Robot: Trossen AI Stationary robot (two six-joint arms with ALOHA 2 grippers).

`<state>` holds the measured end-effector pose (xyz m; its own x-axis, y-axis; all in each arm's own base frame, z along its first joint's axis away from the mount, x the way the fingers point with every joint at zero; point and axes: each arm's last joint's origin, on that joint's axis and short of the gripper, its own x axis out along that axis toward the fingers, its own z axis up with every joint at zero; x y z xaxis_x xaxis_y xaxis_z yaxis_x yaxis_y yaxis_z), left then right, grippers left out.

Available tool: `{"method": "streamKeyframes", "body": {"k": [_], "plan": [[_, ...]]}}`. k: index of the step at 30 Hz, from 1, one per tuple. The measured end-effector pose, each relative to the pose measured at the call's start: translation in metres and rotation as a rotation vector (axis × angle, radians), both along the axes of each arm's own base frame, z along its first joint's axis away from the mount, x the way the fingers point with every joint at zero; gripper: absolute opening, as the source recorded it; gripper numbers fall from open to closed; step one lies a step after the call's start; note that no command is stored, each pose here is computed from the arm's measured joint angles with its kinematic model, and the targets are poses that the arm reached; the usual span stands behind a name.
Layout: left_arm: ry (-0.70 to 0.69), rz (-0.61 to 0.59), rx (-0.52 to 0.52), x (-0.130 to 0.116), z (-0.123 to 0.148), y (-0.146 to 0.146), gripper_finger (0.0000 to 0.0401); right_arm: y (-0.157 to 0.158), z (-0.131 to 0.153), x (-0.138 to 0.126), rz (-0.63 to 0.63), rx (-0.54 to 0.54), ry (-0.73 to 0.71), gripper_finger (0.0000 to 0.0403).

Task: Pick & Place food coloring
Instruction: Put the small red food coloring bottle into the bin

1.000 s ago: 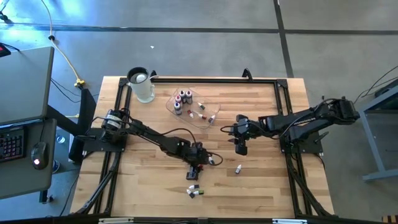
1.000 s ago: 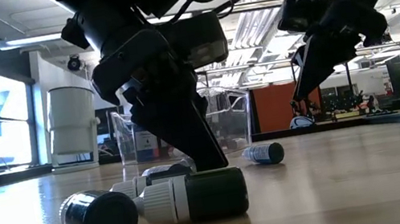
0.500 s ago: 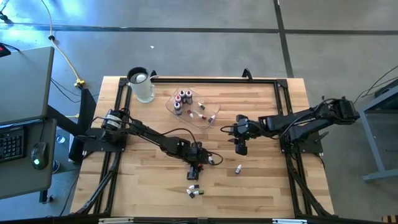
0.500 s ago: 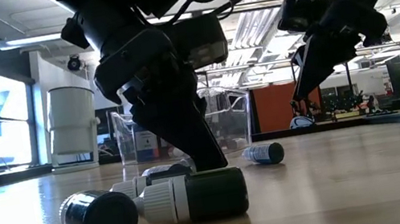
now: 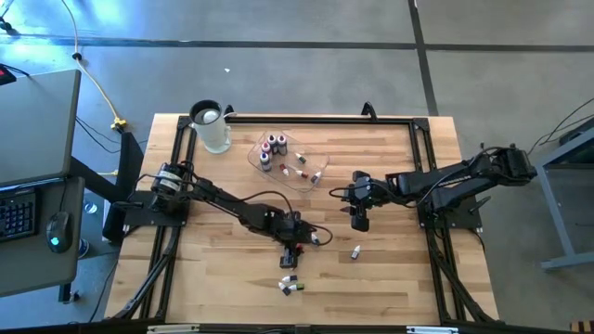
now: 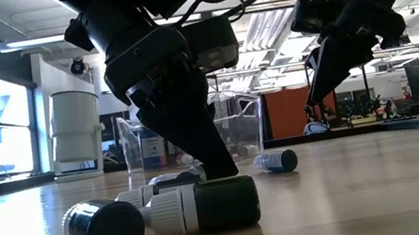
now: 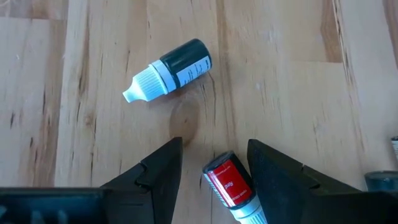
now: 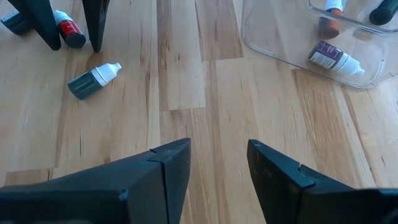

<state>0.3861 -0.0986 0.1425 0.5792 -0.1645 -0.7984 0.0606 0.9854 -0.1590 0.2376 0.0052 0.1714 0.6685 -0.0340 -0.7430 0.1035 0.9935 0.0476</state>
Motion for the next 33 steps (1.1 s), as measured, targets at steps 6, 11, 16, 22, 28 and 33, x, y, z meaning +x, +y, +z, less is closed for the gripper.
{"method": "streamKeyframes", "body": {"k": [6,11,16,22,28,33], "plan": [[0.003,0.019,-0.012,0.000,0.000,0.000,0.0173,0.000,0.000,0.000,0.000,0.000,0.000,0.0155],[0.009,0.037,-0.020,0.000,0.000,0.000,0.0129,0.000,0.000,0.000,0.000,0.000,0.000,0.0156],[0.030,0.025,-0.076,0.000,0.002,-0.001,0.0087,0.000,0.000,0.000,0.000,0.000,0.000,0.0158],[0.053,-0.056,-0.059,0.008,0.021,-0.005,0.0077,0.000,0.000,0.000,0.000,0.000,0.000,0.0154],[0.101,-0.025,0.059,0.015,0.050,-0.003,0.0077,0.000,0.000,0.000,0.000,0.000,0.000,0.0156],[0.165,0.015,0.030,0.011,0.052,-0.004,0.0107,0.000,0.000,0.000,0.000,0.000,0.000,0.0157]]}}
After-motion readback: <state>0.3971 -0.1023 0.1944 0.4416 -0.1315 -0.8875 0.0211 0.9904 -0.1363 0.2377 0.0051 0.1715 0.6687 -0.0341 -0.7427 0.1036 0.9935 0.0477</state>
